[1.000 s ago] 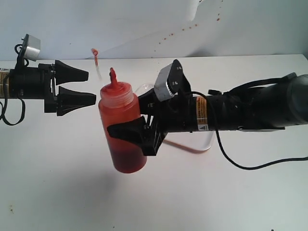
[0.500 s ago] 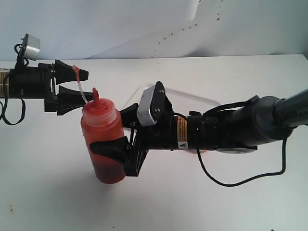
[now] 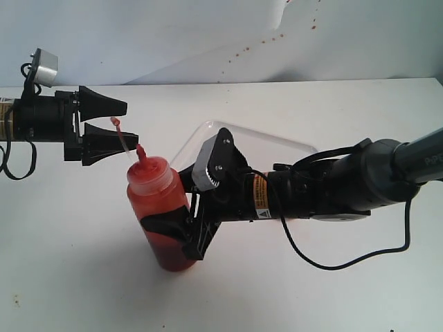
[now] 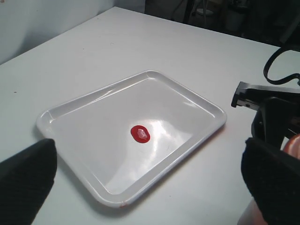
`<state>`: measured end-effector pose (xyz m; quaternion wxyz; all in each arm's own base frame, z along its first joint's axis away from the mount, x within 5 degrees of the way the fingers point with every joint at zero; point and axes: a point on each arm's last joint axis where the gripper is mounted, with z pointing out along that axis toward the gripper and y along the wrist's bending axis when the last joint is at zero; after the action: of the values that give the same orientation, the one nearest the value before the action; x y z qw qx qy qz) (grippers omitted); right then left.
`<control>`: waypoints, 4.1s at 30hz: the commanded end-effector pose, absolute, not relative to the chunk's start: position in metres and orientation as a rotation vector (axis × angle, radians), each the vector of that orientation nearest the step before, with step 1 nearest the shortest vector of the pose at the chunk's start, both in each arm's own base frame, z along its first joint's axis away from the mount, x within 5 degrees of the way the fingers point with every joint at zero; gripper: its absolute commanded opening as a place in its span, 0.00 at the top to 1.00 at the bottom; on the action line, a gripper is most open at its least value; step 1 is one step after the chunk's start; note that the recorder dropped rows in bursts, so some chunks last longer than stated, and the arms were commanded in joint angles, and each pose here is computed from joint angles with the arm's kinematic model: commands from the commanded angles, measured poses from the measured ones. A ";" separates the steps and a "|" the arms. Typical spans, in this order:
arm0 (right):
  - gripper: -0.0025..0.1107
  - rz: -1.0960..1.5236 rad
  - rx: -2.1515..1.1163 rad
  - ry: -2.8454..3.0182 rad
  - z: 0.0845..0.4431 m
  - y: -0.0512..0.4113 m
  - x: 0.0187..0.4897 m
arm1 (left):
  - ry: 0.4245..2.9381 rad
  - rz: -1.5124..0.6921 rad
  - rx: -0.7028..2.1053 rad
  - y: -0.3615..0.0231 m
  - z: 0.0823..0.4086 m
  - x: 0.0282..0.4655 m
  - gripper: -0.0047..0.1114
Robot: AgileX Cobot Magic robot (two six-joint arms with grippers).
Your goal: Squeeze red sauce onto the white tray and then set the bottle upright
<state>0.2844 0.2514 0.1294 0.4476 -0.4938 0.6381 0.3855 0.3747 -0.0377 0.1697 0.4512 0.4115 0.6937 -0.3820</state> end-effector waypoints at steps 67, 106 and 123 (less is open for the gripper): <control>0.16 1.115 -1.107 1.243 0.217 0.251 0.268 | 1.829 -1.072 0.942 -0.042 0.151 0.374 0.06; 0.98 -0.255 0.087 1.395 0.444 0.025 0.159 | 1.865 -1.103 0.955 -0.041 0.129 0.374 0.06; 0.98 -0.379 0.007 1.491 0.398 -0.020 0.091 | 1.886 -1.126 0.868 -0.042 0.150 0.375 0.06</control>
<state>0.0905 -0.0197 0.4156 0.7327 0.0179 0.6616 -0.1584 0.3741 -0.0390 0.1451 0.3779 0.3426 0.7414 -0.4360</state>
